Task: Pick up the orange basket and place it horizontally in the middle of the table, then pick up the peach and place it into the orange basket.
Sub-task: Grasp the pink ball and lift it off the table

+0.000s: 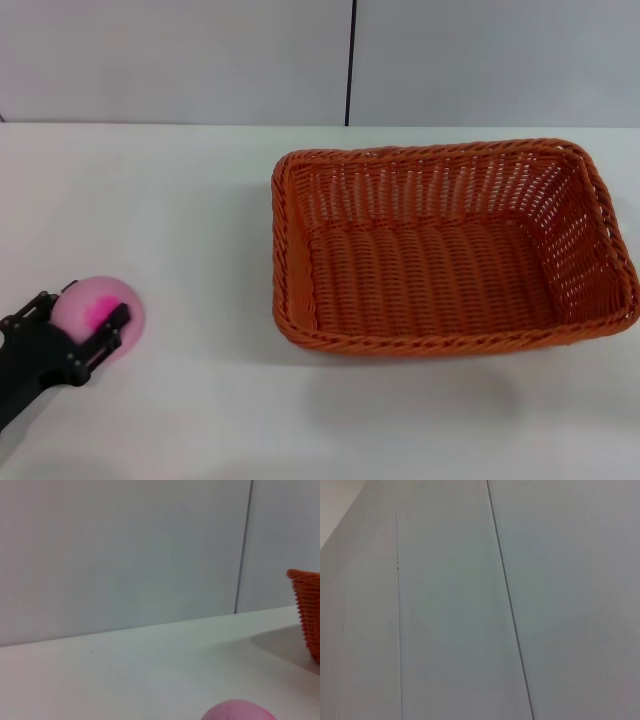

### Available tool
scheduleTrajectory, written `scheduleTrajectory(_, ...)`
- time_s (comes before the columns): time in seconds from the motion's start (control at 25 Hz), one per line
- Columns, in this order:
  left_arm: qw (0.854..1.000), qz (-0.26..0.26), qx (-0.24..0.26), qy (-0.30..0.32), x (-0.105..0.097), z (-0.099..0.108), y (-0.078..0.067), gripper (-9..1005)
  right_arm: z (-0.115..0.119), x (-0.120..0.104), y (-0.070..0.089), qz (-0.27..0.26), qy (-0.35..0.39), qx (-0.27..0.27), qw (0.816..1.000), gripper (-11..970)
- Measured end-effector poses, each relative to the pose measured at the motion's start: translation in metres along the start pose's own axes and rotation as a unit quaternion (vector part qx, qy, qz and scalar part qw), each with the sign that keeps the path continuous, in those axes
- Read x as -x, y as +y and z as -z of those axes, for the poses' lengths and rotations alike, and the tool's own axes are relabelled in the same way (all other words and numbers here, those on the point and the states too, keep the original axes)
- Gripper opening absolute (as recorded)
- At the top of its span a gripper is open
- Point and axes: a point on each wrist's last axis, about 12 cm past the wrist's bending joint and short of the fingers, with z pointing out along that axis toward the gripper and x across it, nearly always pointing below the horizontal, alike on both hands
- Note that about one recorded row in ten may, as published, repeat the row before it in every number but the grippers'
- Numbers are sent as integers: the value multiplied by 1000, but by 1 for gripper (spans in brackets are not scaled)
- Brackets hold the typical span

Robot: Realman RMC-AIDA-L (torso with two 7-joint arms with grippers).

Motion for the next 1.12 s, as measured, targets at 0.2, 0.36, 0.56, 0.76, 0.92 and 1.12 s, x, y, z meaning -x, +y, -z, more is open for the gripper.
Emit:
scheduleTrajectory(0.2, 999, -2, 46, -24, -3, 12, 1, 692, -4, -3, -1, -4, 2, -1, 1000, 553)
scheduleTrajectory(0.36, 998, 0, 50, -48, 2, 14, 3, 571, -4, -4, -1, -6, 3, -2, 1000, 552)
scheduleTrajectory(0.56, 997, 0, 41, -69, 9, 12, 2, 410, -1, -5, 0, -2, 3, -7, 1000, 552)
scheduleTrajectory(0.76, 997, -3, 32, -67, 10, 7, 2, 292, 0, -5, 0, -2, 4, -9, 1000, 553)
scheduleTrajectory(0.92, 998, -3, 33, -62, 9, 6, 2, 198, 1, -5, 0, -2, 5, -9, 1000, 553)
scheduleTrajectory(1.12, 997, 2, 36, -66, 8, 10, 1, 41, 0, -5, 0, -2, 5, -8, 1000, 553)
